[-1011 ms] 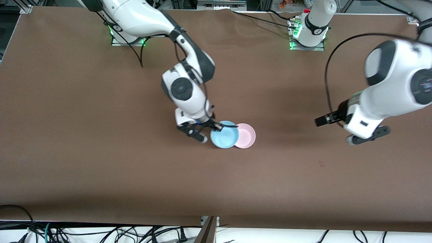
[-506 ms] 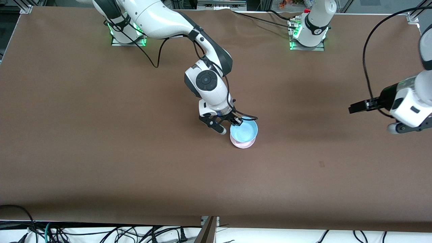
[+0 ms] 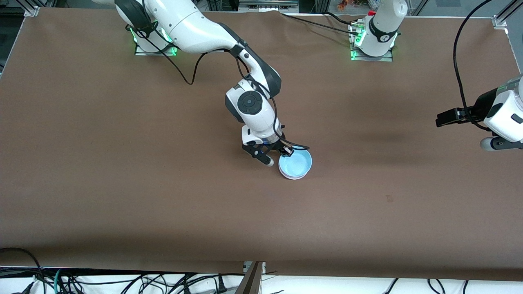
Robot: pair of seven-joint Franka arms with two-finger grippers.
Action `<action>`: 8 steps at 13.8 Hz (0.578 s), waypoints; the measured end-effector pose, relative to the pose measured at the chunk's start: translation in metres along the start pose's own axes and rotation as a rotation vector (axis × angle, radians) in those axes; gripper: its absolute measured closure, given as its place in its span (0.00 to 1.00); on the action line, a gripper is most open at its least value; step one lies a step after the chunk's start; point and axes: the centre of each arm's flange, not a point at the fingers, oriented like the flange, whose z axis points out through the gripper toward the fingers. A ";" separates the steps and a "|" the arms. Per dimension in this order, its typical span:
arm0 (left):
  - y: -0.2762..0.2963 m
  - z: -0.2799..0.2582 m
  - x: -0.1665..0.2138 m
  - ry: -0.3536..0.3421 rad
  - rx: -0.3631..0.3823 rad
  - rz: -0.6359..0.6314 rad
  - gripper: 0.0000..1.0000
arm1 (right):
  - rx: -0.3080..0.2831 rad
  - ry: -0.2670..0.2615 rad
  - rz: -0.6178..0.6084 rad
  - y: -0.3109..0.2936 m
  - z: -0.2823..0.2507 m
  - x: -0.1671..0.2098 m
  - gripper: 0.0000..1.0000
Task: Stack pink and blue bowls on white bowl
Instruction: 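Lower the blue bowl into the pink bowl with the right gripper, then open the right gripper and lift it away from the stack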
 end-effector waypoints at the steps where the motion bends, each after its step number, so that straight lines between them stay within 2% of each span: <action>1: 0.001 0.000 0.000 -0.001 0.000 0.002 0.00 | -0.002 0.003 -0.002 0.001 0.001 0.001 0.98; 8: 0.006 0.001 -0.001 -0.001 0.001 0.013 0.00 | -0.014 0.010 -0.019 0.003 0.007 -0.003 0.98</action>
